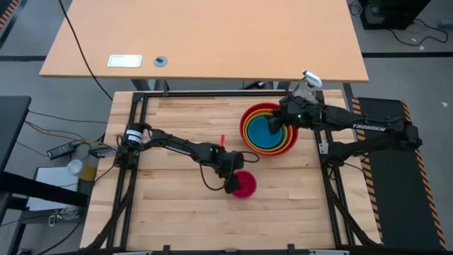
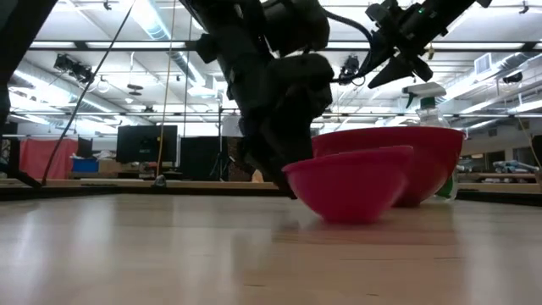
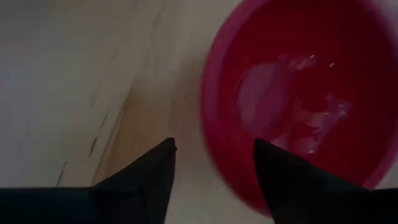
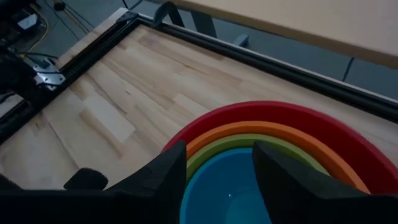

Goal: Nest bowls inside each other
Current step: Stack the pink bowl on top of the blue bowl

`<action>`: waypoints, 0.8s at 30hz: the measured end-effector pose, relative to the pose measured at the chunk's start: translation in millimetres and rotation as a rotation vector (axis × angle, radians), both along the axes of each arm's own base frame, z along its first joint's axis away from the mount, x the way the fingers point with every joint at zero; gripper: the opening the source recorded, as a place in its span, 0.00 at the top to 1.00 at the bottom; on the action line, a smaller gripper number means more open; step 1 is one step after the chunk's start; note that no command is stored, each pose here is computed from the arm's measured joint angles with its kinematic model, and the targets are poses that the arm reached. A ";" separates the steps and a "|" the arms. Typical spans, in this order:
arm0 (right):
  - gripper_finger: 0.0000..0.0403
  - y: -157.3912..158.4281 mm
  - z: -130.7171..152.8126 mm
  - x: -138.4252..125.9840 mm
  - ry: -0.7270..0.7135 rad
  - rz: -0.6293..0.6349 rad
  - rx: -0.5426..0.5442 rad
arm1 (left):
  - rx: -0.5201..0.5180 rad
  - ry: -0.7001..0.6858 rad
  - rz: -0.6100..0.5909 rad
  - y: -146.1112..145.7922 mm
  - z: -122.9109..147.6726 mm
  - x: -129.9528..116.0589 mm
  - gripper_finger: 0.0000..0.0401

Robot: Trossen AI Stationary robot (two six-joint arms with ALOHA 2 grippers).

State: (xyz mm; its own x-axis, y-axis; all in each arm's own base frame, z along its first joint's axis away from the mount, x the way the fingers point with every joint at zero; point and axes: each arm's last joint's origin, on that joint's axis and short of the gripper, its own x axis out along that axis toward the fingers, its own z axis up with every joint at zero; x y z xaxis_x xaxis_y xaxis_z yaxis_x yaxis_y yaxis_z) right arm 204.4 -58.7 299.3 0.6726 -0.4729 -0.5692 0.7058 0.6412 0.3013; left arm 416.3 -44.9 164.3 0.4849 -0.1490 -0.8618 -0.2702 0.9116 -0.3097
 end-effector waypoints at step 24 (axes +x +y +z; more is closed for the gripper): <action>0.52 1.5 -1.6 -0.5 0.006 0.022 0.037 | -0.016 -0.377 -0.059 28.5 82.9 -3.0 0.97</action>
State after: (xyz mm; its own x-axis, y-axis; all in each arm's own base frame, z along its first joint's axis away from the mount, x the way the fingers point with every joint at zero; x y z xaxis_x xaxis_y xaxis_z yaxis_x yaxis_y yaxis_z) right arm 203.9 -57.2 297.7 0.6795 -0.4364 -0.5897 0.6932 0.6453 0.3211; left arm 413.4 -16.4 247.3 0.7578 -0.1982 -0.6217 -0.0820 0.9163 -0.3921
